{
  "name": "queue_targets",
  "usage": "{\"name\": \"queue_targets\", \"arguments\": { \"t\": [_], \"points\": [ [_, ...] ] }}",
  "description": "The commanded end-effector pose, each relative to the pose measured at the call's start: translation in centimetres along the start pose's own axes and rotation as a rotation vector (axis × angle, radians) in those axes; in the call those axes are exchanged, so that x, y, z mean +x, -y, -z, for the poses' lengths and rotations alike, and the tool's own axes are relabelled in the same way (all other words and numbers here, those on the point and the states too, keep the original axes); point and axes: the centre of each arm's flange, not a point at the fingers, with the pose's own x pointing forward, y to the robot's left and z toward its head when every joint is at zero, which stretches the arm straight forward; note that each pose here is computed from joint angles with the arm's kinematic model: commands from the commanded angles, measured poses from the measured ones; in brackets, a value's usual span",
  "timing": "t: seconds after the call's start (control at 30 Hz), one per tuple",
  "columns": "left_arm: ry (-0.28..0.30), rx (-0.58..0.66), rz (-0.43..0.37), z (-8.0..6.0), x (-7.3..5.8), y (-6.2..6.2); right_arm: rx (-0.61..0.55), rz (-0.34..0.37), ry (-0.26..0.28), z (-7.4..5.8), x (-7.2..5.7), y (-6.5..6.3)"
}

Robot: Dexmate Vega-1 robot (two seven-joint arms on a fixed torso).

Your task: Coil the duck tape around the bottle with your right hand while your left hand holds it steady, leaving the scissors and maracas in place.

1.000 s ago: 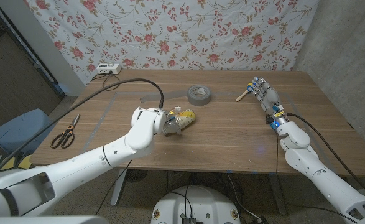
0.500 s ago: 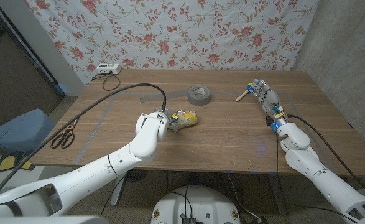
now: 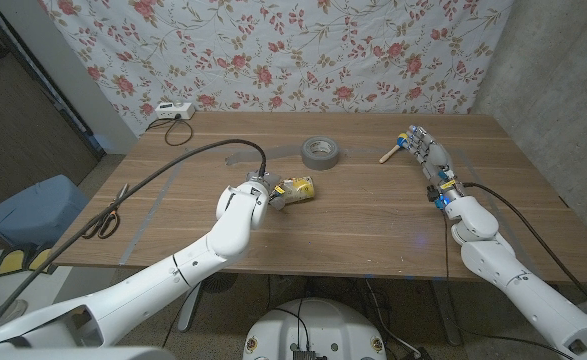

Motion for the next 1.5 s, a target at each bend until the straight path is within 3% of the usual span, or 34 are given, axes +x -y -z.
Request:
{"name": "queue_targets", "arguments": {
  "t": [0.03,0.3,0.47,0.77,1.1,1.5],
  "points": [
    [-0.008,-0.046,-0.126,0.6,0.7,1.9,-0.079,0.006,-0.011,-1.1,-0.1,-0.8],
    [-0.028,-0.093,-0.331,2.2,-0.2,1.1,-0.099,-0.009,0.003,-2.0,0.1,-1.8],
    [-0.036,-0.100,-0.396,3.1,-0.8,0.0,-0.123,-0.030,0.020,-3.0,0.5,-2.7],
    [-0.037,-0.137,-0.504,6.1,-2.7,-2.5,-0.351,-0.121,0.021,-6.1,2.3,-5.4],
    [-0.076,-0.131,-0.548,7.9,-4.0,-3.5,-0.520,-0.274,0.011,-7.7,4.4,-8.9],
    [-0.083,-0.175,-0.577,9.3,-5.0,-4.3,-0.668,-0.384,0.002,-8.1,6.4,-11.8]
  ]
}}
